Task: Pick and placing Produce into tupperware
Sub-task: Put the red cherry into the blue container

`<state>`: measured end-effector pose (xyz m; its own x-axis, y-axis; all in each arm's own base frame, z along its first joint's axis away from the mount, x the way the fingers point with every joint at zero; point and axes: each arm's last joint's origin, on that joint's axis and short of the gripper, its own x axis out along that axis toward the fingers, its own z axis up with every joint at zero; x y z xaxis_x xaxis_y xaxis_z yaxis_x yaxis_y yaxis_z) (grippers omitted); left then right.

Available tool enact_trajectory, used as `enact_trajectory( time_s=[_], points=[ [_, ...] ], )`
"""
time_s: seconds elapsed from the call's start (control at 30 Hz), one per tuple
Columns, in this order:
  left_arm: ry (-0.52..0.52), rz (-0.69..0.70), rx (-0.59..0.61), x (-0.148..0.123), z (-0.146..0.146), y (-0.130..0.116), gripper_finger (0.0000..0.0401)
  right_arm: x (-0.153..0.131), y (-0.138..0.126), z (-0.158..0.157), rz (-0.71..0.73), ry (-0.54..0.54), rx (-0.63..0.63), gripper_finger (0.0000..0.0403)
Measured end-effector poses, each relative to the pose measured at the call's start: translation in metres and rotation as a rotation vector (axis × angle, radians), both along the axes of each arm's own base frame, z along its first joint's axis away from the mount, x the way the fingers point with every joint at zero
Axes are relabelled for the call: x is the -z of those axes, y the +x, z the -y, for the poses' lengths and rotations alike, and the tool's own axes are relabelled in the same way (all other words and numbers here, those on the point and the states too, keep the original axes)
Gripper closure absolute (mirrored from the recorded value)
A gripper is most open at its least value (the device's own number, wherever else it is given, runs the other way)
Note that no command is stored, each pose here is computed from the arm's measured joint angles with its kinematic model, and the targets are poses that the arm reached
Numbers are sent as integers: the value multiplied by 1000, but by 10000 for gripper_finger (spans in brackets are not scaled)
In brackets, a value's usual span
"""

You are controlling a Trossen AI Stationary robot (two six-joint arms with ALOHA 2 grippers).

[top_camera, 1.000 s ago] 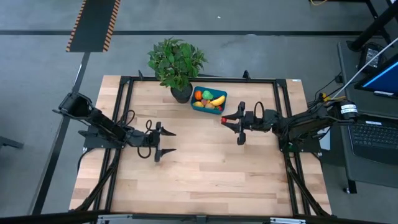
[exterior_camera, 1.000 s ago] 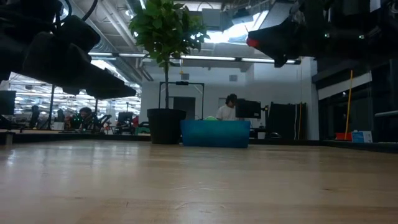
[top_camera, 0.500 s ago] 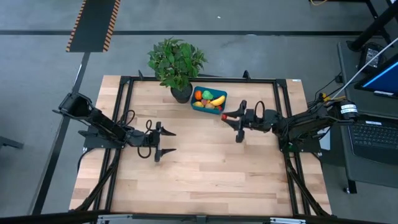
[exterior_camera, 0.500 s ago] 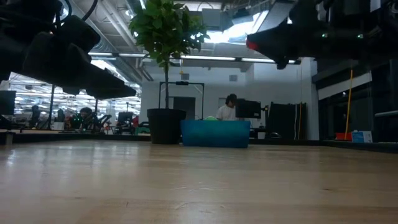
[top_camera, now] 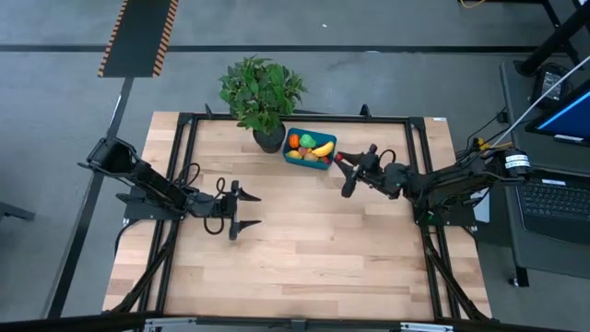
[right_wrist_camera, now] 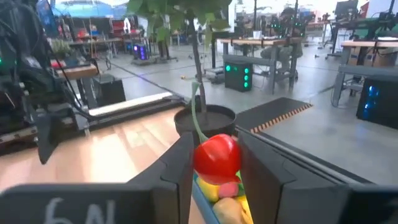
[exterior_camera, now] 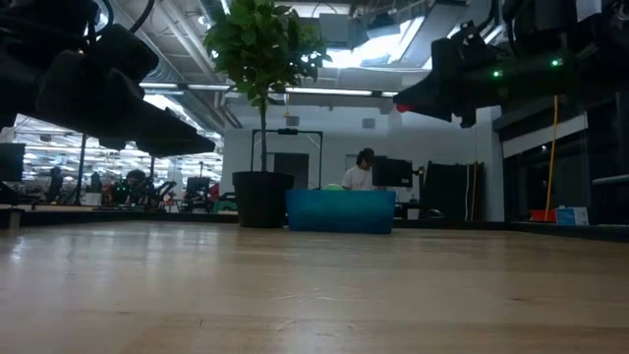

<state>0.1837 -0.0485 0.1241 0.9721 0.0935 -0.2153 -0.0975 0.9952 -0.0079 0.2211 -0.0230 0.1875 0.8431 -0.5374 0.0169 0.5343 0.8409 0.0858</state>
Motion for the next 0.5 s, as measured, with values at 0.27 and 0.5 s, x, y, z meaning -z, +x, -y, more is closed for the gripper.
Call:
enact_trajectory(
  time_s=[0.27,0.5],
  points=[
    [0,0,0,0,0,0,71,-8,18,9,-185,32,28,295],
    [0,-1,0,0,0,0,71,-20,25,30,-220,69,77,295]
  ],
)
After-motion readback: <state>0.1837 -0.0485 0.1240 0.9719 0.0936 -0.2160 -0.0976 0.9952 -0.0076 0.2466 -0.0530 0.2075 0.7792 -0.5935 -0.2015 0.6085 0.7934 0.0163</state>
